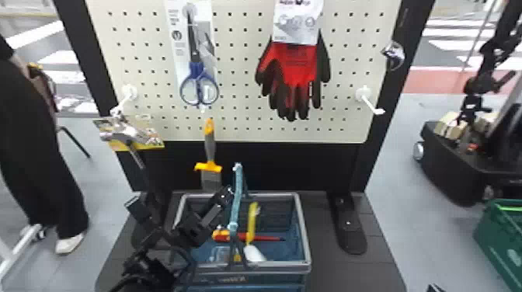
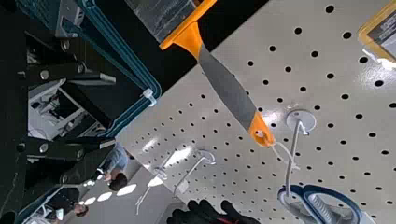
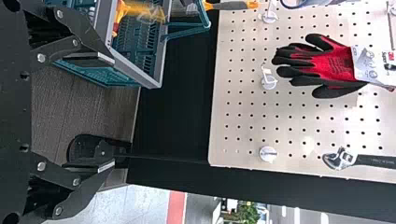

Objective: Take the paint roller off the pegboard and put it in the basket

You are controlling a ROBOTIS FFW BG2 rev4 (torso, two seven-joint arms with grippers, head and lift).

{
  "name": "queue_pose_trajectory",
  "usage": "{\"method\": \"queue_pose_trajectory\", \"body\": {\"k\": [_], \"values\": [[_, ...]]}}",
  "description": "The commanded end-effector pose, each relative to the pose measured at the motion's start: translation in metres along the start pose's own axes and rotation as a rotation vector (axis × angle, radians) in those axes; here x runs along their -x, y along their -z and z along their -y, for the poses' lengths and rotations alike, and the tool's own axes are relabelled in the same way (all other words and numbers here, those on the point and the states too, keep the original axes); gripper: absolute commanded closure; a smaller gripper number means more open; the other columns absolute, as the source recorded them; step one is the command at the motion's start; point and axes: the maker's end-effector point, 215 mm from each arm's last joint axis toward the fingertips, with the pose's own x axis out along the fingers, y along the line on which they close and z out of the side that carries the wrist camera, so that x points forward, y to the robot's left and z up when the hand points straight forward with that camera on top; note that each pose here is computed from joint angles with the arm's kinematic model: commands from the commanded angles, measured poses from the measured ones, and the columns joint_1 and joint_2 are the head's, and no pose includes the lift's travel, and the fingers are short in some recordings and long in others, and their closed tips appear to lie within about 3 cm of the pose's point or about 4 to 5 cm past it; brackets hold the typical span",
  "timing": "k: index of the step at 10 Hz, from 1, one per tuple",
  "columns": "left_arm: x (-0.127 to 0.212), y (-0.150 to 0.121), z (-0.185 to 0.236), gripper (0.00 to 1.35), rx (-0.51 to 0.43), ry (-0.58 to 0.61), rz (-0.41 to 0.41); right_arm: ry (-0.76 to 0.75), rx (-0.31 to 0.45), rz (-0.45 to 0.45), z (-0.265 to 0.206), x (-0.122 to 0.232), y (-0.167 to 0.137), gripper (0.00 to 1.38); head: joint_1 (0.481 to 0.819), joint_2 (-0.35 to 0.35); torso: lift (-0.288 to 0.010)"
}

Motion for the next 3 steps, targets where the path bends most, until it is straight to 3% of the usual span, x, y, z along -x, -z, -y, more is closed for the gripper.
{"method": "queue_pose_trajectory", "body": {"k": [1,3], "values": [[-0.0040,-0.0016,0.0027,0.08,-0.009,0.008,-0.001,0.001,-0.001,0.000,0.0002,0.0000,0.0000,0.50,0.549,0.000,-0.100],[-0.0030,-0.0042,0.0015,0.12,-0.012,0.005,0.004,0.000,-0.001,0.000,-0.0001,0.0000,0.0000,0.50,0.549,0.000,-0.100]]}}
